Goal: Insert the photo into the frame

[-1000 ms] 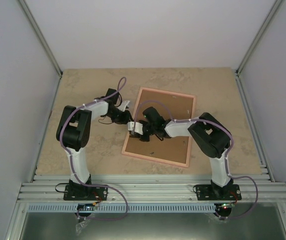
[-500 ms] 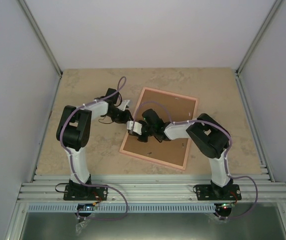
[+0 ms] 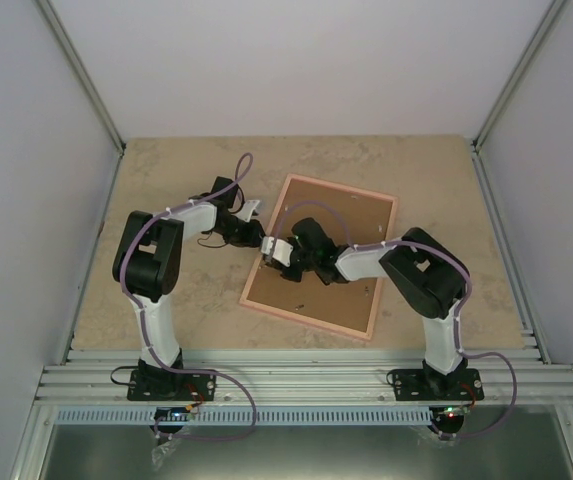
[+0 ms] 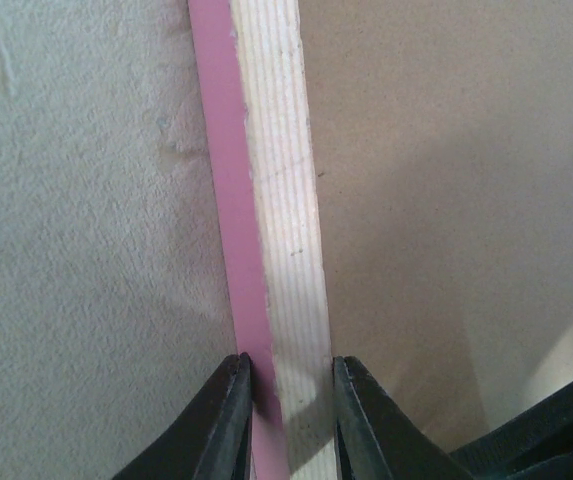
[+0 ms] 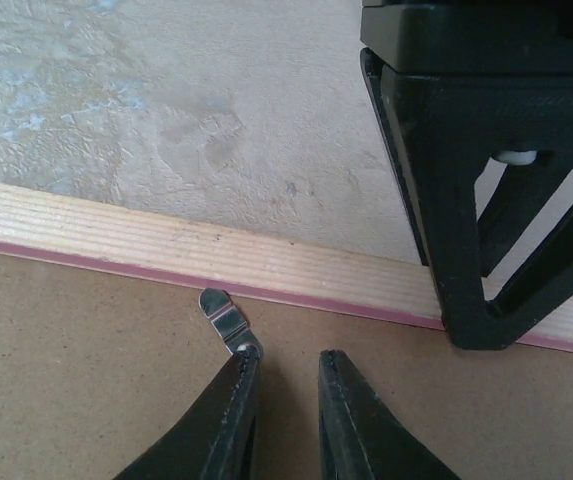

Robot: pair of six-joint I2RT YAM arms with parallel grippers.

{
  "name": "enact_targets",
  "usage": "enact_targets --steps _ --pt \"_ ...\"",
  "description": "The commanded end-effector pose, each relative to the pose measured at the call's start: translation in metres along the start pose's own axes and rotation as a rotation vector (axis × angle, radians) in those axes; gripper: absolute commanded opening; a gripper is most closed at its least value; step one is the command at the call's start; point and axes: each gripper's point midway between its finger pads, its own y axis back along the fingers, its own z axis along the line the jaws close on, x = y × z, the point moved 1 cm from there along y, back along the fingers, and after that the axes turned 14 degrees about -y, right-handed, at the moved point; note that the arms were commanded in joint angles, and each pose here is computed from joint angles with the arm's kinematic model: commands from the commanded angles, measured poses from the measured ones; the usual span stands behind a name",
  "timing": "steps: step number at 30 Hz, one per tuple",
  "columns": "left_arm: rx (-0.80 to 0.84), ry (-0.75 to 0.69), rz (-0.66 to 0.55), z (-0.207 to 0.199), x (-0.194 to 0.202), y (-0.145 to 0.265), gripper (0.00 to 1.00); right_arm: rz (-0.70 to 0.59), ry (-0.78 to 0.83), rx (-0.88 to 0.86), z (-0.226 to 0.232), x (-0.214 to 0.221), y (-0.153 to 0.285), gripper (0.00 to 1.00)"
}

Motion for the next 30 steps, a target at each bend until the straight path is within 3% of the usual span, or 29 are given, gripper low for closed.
enact_targets --steps 1,8,18,30 --pt "-0.020 0.069 0.171 0.011 0.053 -0.027 0.00 0.128 -0.013 -0.078 0.012 0.036 -0.007 0.22" --pt "-0.022 0.069 0.168 0.012 0.053 -0.027 0.00 0.172 0.003 -0.209 0.036 0.044 -0.009 0.25" --pt "-0.020 0.070 0.174 0.012 0.055 -0.029 0.00 0.286 -0.014 -0.146 0.028 0.074 -0.031 0.21" --pt "-0.022 0.064 0.178 0.010 0.056 -0.029 0.00 0.291 -0.091 -0.024 0.007 0.085 -0.025 0.01"
